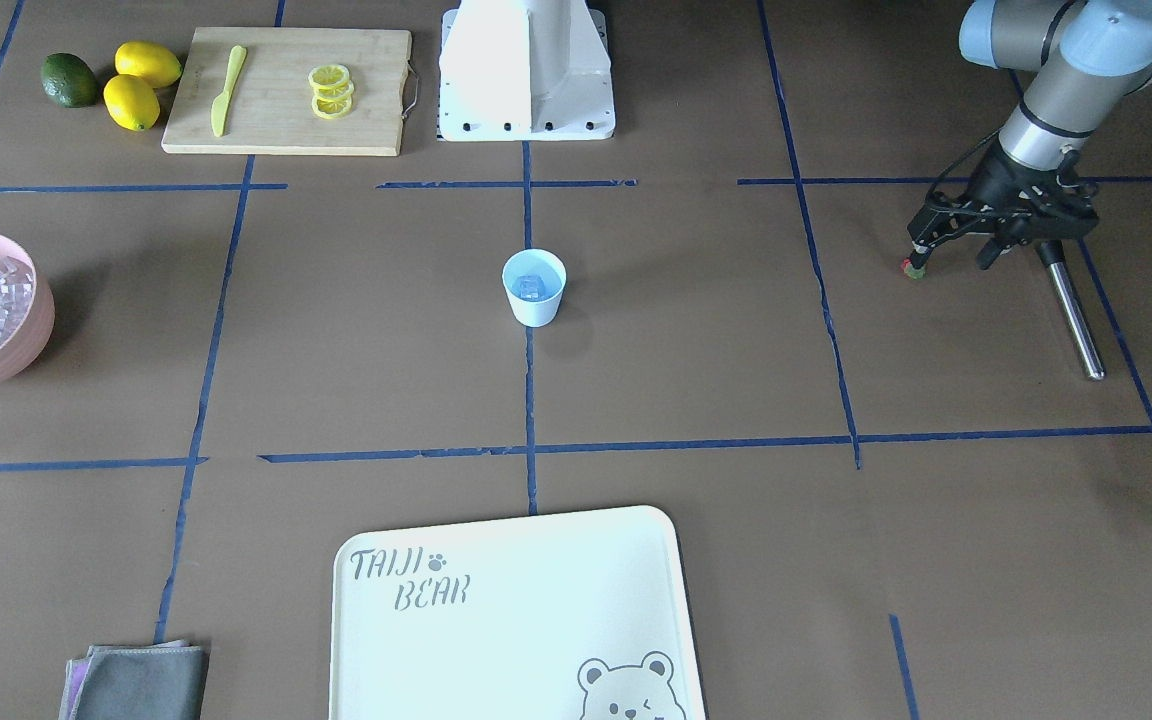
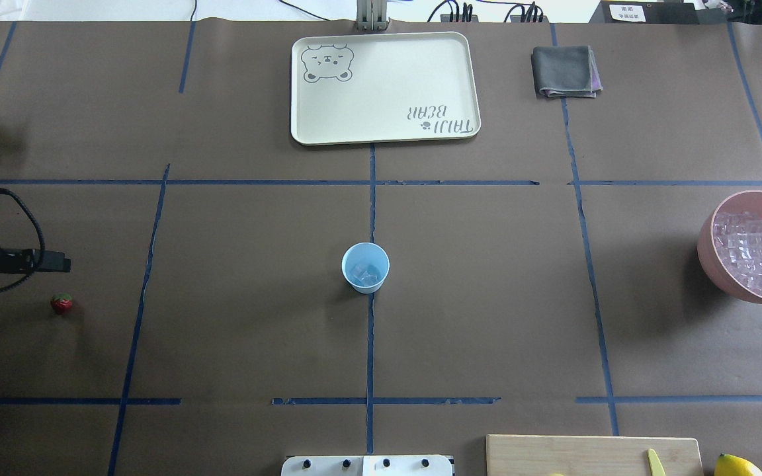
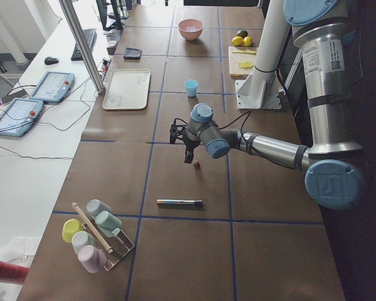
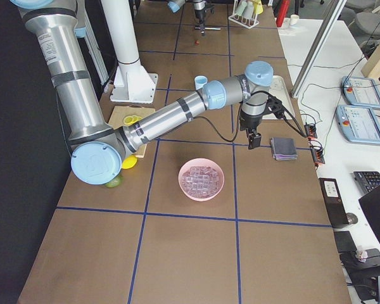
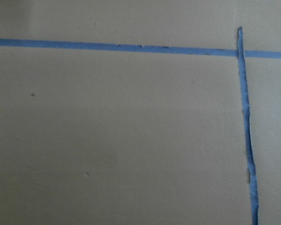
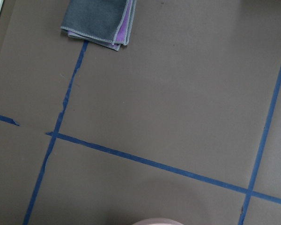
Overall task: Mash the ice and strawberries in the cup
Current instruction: 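Lower the left gripper onto the red strawberry and grasp it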
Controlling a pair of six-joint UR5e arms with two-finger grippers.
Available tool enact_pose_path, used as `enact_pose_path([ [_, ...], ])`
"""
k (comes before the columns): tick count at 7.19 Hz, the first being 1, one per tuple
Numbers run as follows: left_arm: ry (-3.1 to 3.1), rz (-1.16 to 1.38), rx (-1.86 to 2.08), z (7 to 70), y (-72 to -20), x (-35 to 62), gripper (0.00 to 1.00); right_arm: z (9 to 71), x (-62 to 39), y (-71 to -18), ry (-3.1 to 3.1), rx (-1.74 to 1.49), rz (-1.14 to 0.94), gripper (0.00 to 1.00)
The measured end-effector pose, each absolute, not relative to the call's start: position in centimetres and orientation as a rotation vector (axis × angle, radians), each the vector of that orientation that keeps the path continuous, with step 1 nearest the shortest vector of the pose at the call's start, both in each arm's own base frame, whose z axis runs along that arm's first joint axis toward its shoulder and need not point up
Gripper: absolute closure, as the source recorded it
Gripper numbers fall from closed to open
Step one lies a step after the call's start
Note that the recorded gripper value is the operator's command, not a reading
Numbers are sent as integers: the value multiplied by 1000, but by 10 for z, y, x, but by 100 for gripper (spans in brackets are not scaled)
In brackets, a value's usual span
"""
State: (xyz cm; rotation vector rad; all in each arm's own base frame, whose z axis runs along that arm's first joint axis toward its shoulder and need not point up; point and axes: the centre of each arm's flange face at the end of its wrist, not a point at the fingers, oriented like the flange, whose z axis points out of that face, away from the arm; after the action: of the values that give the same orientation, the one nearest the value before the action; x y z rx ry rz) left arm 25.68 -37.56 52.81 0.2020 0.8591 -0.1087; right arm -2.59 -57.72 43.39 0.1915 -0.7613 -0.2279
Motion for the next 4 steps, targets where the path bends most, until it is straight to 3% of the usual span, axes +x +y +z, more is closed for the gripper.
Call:
enact_pose_path([
  [4, 822, -94, 174, 551, -365, 286, 2, 489, -8, -551, -781, 198, -219, 1],
])
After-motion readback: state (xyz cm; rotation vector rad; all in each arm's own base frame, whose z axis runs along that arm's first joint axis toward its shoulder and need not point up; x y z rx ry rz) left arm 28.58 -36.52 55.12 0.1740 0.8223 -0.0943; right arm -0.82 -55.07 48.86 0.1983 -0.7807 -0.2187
